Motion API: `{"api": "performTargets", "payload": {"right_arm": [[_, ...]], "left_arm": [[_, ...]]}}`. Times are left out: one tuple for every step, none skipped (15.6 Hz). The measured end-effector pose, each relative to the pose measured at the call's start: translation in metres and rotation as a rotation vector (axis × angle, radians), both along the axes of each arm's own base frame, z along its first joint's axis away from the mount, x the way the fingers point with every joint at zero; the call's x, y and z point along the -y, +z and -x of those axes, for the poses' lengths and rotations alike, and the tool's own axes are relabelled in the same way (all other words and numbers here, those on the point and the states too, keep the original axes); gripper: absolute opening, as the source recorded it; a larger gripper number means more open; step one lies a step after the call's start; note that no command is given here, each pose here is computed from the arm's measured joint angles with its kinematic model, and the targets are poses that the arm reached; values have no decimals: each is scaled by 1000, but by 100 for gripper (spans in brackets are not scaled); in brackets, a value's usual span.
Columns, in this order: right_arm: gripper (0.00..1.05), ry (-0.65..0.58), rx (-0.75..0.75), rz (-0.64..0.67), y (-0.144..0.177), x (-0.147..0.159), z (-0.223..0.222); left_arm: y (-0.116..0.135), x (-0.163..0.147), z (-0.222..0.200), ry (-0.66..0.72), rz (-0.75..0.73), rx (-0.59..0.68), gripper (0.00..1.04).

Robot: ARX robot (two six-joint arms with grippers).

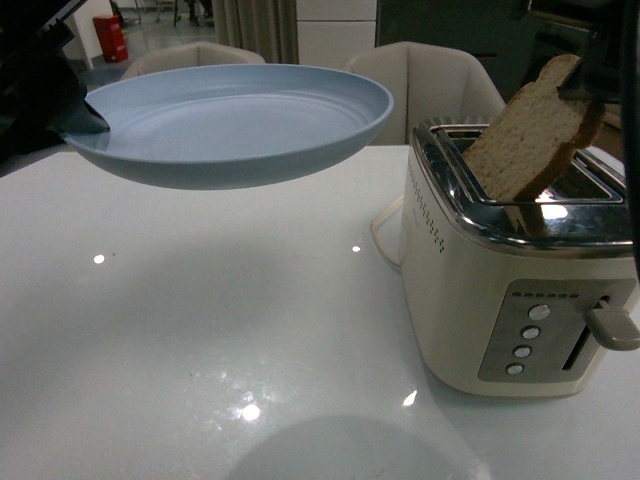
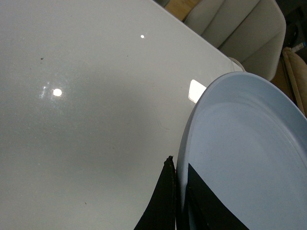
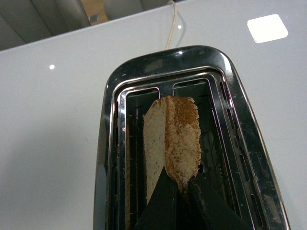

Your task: Left arm holds plate, right arm toasts bread

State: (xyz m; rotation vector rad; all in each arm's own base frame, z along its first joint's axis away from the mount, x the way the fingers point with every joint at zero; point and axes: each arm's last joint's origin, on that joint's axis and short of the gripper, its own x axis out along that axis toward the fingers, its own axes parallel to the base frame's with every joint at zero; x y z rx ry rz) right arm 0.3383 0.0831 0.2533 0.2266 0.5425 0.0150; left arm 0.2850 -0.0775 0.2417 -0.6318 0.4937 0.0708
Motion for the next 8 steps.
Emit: {"api": "performTargets", "payload": {"right_arm": [[3,-6,-15,11,-1,-1,-5],[3,-10,-25,16,-2,-2,-9],[11,-12,-32,19,-3,-3,-13],[30,-17,-58,27,-10,-5,-16],[41,-19,-64,27,-12,-5,-17],[52,-20,-65,26,-13,-5,-17],[63,-21,-58,23,-13,-5,-18],[74,-21,-53,22,-12,-5,-18]], "left_arm": [[0,0,0,0,0,0,3],[0,0,0,0,0,0,3],[0,0,0,0,0,0,3],[0,0,0,0,0,0,3],[0,0,0,0,0,0,3],[0,0,0,0,0,0,3],[0,0,0,0,0,0,3],[0,0,0,0,0,0,3]]}}
